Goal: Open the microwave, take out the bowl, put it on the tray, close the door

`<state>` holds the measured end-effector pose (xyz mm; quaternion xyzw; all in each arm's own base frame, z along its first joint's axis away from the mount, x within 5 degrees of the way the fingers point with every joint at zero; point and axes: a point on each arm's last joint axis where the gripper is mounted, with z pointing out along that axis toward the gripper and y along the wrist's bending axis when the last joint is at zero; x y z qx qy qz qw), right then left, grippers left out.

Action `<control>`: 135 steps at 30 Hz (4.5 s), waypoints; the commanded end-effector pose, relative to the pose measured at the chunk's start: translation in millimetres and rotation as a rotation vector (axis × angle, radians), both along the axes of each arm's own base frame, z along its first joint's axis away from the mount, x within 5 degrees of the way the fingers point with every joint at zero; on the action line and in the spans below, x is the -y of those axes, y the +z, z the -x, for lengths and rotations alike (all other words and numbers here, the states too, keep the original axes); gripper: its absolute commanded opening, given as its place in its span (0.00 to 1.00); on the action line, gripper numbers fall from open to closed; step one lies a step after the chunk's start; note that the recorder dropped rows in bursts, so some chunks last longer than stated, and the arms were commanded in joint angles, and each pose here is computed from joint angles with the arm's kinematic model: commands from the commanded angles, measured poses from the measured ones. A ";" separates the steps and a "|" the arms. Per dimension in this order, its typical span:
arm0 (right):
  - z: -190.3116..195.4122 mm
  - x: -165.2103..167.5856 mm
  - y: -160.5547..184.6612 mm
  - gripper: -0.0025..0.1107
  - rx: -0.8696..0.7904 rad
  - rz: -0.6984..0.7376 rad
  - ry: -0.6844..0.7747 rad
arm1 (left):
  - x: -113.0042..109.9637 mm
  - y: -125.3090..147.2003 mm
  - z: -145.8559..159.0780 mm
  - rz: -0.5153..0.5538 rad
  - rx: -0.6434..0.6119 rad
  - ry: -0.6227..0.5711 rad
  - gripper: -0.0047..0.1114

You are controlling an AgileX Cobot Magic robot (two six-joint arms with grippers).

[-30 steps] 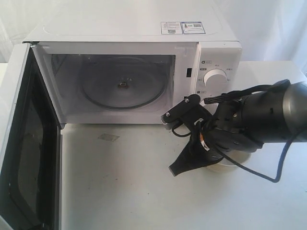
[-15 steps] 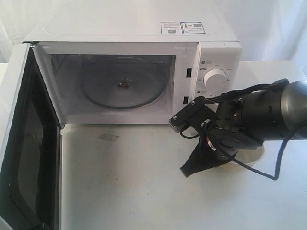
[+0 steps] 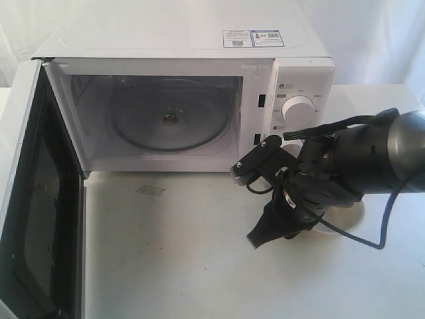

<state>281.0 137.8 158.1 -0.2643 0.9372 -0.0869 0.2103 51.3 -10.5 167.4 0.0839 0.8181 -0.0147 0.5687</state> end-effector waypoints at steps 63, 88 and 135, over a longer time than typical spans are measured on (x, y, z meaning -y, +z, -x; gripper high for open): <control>245.1 107.2 163.2 0.02 0.645 -0.605 0.326 | -4.3 18.6 -5.2 0.083 0.215 0.070 0.04; 239.1 105.6 161.5 0.02 0.716 -0.614 0.325 | 11.8 155.6 -33.5 0.249 -0.296 -0.010 0.04; -13.8 -32.4 138.5 0.02 0.613 -0.485 0.278 | 46.1 136.9 -30.6 0.281 -0.219 -0.461 0.04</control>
